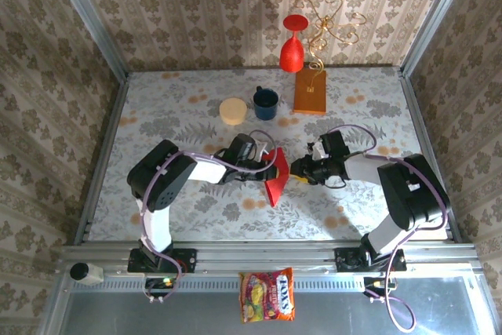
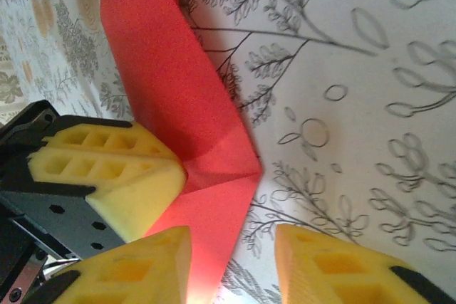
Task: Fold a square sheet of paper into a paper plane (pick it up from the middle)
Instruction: Fold the wing for the fifth time at the center of the table.
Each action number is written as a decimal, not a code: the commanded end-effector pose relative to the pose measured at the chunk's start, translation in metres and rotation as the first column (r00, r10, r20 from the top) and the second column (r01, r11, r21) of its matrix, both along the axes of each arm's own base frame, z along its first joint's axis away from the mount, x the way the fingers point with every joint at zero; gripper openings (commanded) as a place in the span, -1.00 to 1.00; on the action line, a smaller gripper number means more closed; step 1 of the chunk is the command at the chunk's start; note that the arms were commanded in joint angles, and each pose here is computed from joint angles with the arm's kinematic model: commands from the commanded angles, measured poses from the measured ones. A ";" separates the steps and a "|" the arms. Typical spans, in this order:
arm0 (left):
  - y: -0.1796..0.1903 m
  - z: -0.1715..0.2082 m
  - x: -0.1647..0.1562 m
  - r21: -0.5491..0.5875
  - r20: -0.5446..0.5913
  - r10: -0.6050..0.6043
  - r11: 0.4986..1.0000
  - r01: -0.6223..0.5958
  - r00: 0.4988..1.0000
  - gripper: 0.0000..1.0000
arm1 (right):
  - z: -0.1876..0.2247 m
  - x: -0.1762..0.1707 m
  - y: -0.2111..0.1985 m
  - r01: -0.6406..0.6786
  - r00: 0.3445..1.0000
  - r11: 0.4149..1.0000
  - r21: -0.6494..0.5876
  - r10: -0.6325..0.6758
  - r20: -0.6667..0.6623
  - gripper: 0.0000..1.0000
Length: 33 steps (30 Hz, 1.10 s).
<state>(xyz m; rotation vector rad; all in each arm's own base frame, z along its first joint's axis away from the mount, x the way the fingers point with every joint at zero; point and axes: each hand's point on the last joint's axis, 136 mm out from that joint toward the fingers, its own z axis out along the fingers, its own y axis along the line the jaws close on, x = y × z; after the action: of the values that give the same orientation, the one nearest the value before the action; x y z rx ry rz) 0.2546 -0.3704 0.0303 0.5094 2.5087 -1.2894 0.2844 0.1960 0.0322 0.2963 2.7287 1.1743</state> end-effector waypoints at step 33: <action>0.001 0.019 -0.015 -0.110 -0.010 0.219 0.970 -0.219 0.976 -1.00 | -0.011 0.000 0.018 -0.001 0.999 1.000 0.012 0.002 -0.041 -0.49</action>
<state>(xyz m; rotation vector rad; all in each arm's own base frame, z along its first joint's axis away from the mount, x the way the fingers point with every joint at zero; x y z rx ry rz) 0.2275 -0.3737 0.0532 0.2567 2.4236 -1.3443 0.2827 0.2127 0.0202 0.3457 2.7554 1.2197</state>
